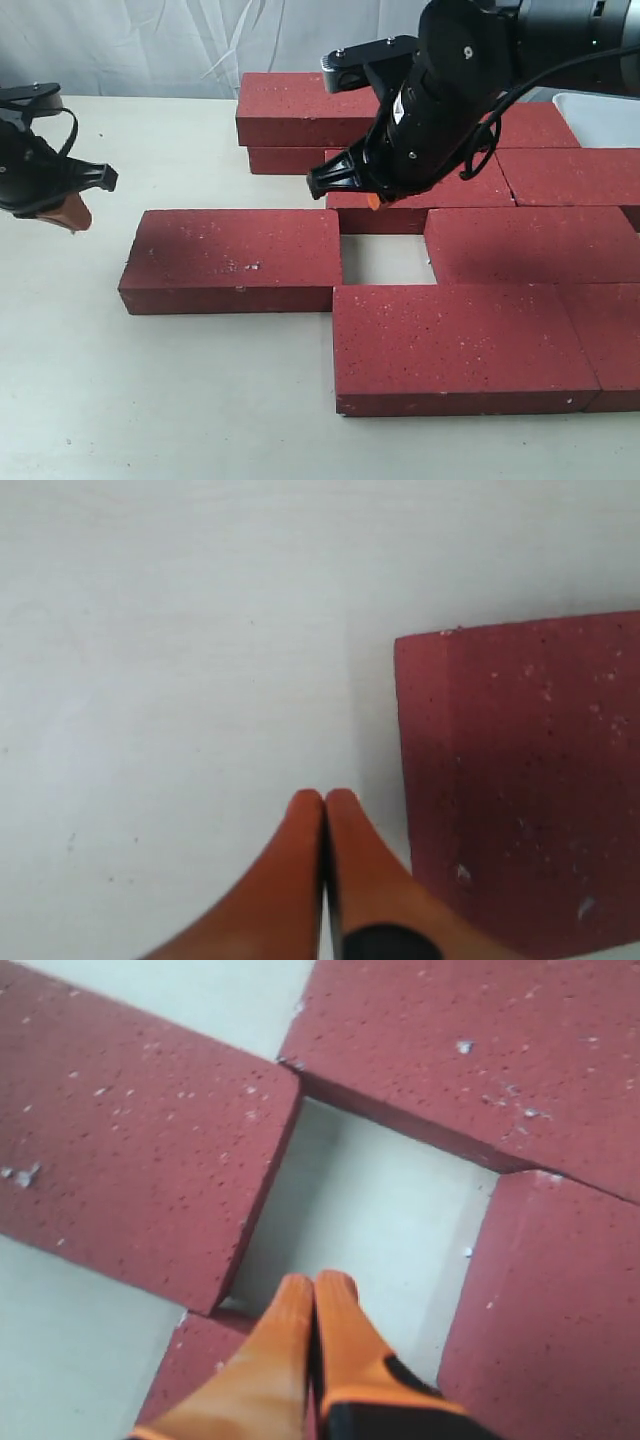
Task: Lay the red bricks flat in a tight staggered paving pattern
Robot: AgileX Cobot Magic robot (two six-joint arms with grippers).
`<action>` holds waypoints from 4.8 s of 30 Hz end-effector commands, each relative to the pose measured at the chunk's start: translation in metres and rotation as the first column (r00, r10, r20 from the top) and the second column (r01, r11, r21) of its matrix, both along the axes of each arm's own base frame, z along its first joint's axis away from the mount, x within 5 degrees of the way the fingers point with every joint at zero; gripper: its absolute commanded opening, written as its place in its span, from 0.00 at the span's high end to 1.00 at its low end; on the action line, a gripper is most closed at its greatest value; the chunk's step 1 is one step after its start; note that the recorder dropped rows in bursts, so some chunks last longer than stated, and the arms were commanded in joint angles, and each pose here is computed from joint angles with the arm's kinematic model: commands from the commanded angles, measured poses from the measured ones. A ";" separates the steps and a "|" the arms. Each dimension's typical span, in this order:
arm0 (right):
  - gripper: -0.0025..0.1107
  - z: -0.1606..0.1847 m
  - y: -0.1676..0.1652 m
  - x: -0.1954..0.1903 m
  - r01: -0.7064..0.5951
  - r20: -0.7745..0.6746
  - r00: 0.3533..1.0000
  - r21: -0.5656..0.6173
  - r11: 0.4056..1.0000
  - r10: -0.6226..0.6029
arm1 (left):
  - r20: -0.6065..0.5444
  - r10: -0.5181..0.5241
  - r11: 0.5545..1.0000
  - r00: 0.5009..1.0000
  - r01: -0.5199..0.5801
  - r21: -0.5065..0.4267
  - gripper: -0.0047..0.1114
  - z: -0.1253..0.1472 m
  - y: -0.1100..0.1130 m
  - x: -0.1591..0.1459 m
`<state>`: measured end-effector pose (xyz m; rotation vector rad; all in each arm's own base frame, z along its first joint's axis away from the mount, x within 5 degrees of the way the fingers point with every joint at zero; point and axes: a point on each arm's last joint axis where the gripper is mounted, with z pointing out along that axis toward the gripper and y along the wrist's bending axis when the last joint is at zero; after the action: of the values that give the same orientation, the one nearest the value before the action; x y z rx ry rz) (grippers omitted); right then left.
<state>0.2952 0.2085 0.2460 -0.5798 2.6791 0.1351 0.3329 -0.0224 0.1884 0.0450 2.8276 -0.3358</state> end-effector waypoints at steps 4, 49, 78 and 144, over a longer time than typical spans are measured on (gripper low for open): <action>0.98 0.008 0.002 -0.008 -0.076 -0.032 0.996 0.043 0.996 0.077 | 0.017 -0.030 0.998 0.999 0.029 0.054 0.96 0.009 -0.014 -0.023; 0.98 -0.012 -0.067 0.039 0.335 -0.268 0.924 0.225 0.915 -0.272 | -0.026 -0.007 1.000 1.000 0.008 0.022 0.96 -0.024 -0.025 -0.013; 0.98 -0.012 -0.067 0.040 0.337 -0.259 0.926 0.233 0.912 -0.276 | -0.031 -0.124 0.992 0.992 0.124 -0.019 0.96 -0.045 -0.082 -0.017; 0.98 -0.011 -0.067 0.042 0.337 -0.242 0.929 0.242 0.910 -0.280 | 0.049 0.020 0.986 0.999 -0.011 -0.169 0.96 -0.039 -0.110 -0.012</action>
<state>0.3354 0.1434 0.2332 -0.0498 2.8533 0.4978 0.3207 -0.1310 0.1497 0.0867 2.7333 -0.5112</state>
